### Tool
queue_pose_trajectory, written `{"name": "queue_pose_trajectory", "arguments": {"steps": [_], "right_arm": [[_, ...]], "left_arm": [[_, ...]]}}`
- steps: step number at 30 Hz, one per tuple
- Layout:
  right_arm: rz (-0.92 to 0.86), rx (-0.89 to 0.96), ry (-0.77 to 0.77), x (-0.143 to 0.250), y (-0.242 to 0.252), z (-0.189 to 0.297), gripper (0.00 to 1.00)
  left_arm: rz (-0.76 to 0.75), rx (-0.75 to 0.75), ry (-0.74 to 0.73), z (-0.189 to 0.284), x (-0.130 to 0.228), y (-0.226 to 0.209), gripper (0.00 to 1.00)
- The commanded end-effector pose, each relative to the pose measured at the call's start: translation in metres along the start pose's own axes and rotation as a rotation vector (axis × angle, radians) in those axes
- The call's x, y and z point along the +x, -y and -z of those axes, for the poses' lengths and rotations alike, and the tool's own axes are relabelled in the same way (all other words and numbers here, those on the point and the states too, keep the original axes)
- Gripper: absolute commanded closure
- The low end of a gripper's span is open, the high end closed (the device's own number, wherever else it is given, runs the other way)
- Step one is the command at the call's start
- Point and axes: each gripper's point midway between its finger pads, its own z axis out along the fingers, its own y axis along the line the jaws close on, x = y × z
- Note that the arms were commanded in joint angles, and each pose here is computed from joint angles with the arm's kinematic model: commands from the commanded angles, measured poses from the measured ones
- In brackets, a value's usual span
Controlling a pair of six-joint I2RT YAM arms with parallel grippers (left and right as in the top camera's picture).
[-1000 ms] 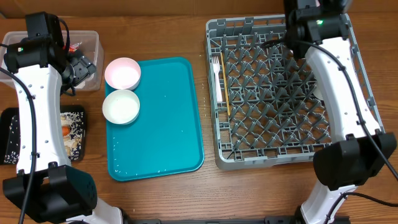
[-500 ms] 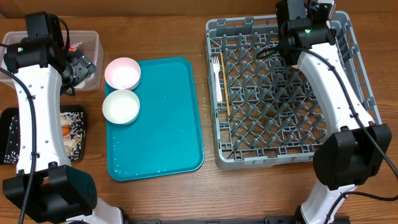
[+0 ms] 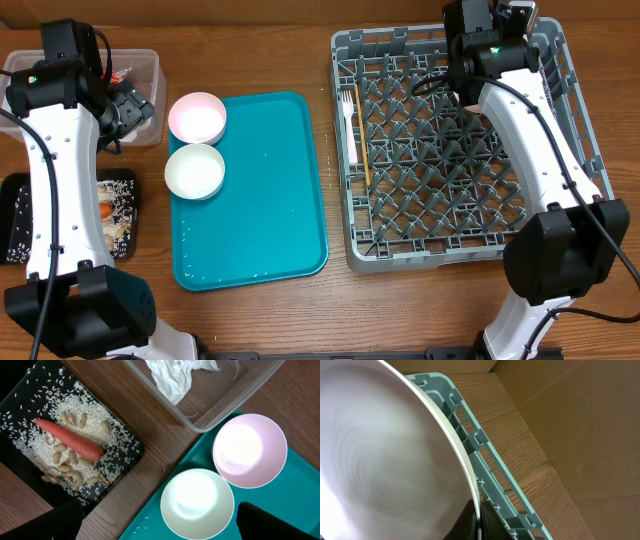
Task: Sort waste into correct bins and load items into the dishwasher rack
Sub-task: 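Lower the plate upright into a rack slot and release it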
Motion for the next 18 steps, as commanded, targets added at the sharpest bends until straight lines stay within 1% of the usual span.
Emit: {"name": "queue_pose_trajectory", "arguments": {"steps": [1, 4, 18], "right_arm": [[0.005, 0.002, 0.004, -0.001, 0.002, 0.002, 0.96], [0.053, 0.000, 0.003, 0.000, 0.000, 0.001, 0.96], [0.100, -0.007, -0.011, 0.008, -0.015, 0.000, 0.96]], "left_arm": [[0.020, 0.008, 0.007, 0.002, -0.003, 0.001, 0.00], [0.020, 0.008, 0.007, 0.002, -0.003, 0.001, 0.00], [0.020, 0.008, 0.007, 0.002, -0.003, 0.001, 0.00]]}}
